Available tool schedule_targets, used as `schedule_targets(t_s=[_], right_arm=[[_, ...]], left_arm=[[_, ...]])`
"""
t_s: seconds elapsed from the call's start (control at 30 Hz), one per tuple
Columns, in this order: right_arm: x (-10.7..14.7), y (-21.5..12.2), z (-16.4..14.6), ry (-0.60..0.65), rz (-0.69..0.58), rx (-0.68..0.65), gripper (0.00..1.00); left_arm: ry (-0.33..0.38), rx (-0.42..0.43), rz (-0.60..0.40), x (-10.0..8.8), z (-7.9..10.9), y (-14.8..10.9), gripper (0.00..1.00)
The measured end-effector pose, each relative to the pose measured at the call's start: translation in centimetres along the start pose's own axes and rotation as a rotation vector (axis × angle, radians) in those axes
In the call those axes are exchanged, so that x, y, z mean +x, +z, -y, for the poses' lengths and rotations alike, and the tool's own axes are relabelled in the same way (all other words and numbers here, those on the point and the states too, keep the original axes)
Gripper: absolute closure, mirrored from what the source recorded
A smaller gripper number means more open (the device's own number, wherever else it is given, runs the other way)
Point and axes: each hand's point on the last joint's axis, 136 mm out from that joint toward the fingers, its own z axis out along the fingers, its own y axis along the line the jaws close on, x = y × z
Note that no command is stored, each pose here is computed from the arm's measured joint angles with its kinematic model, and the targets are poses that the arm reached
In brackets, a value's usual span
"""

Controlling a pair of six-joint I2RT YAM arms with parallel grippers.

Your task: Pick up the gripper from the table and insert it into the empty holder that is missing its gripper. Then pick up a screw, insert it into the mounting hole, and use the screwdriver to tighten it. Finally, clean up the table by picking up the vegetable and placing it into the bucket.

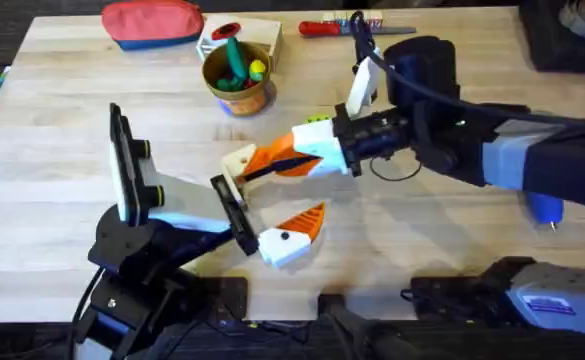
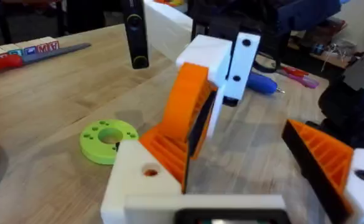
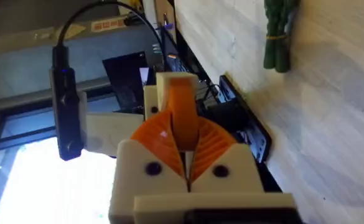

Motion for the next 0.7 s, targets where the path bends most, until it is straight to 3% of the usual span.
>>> schedule_targets(t_s=[0.3, 0.7], right_arm=[[-1.1, 1.3, -0.2, -0.002, 0.069, 0.014, 0.998], [-1.9, 2.2, 0.6, 0.027, 0.065, 0.001, 0.998]], left_arm=[[-0.005, -0.066, 0.013, -0.2, -1.2, -0.1, 0.012], [-0.024, -0.067, 0.002, 0.0, -1.3, -0.1, 0.013]])
